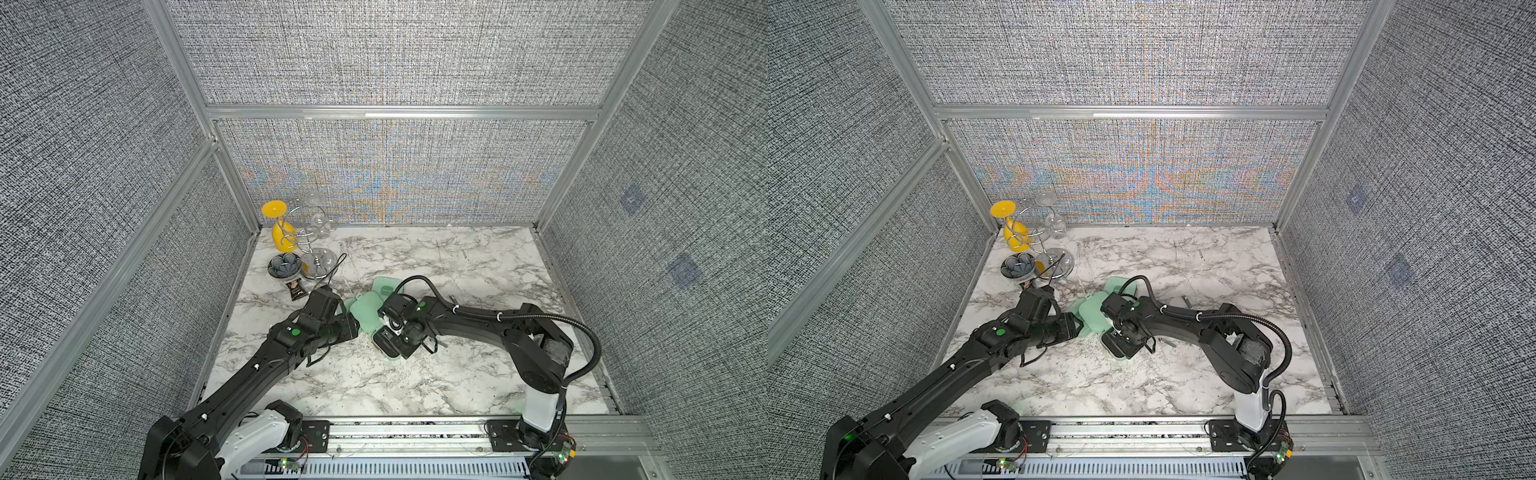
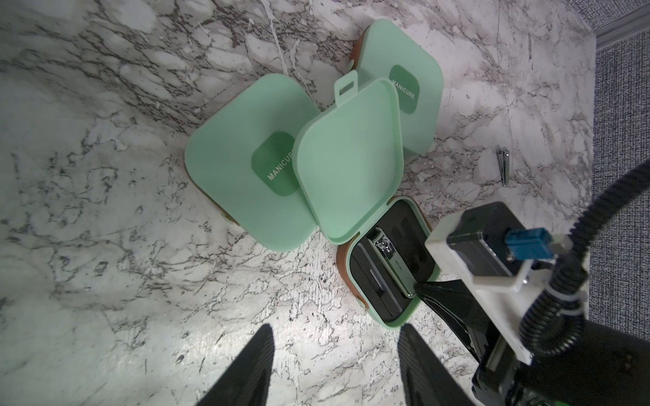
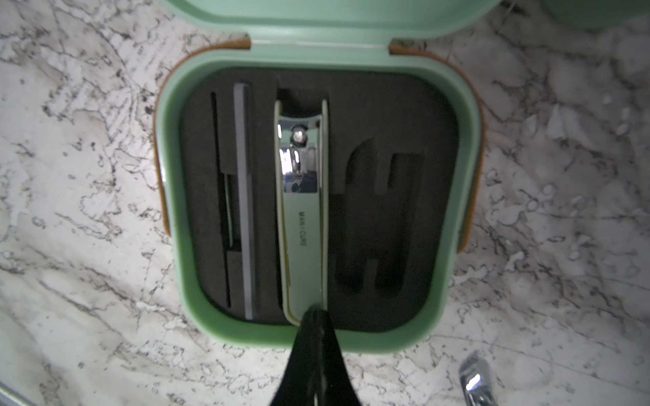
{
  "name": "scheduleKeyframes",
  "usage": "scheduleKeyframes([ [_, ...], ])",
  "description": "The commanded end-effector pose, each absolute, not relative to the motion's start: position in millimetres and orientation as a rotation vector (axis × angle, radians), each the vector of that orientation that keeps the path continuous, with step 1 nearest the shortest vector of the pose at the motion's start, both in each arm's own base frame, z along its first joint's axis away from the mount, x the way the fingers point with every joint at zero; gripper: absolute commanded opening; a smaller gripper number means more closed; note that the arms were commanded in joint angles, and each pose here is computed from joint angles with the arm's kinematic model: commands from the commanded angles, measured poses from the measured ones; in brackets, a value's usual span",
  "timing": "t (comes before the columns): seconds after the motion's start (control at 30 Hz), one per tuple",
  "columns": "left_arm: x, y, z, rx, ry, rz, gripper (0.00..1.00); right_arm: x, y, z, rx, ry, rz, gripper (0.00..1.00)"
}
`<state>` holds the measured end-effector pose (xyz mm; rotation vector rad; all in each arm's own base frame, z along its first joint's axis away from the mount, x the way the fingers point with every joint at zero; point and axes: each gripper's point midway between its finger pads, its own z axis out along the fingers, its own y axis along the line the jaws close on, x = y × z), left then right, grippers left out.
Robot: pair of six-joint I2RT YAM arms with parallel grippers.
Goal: Organize nail clipper sets
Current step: Adjust the nail clipper in the storage box.
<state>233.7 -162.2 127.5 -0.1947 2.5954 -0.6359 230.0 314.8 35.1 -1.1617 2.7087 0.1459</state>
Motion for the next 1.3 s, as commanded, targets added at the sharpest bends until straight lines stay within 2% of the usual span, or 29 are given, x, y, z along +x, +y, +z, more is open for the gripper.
scheduleKeyframes([
  [0.0, 233.7, -161.6, 127.1, -0.19, 2.591, -0.633, 0.59, 225.4, 313.8, 30.3, -1.178, 2.731, 0.146, 0.05],
  [0.67, 232.1, -161.4, 122.6, -0.195, 2.597, -0.634, 0.59, 217.3, 321.3, 17.8, -1.211, 2.764, 0.157, 0.02],
  [1.07, 232.0, -162.1, 123.2, -0.193, 2.598, -0.638, 0.59, 238.5, 316.0, 58.2, -1.199, 2.687, 0.085, 0.02],
  [1.27, 231.3, -160.9, 122.4, -0.195, 2.599, -0.634, 0.59, 243.6, 317.7, 56.2, -1.18, 2.695, 0.087, 0.03],
])
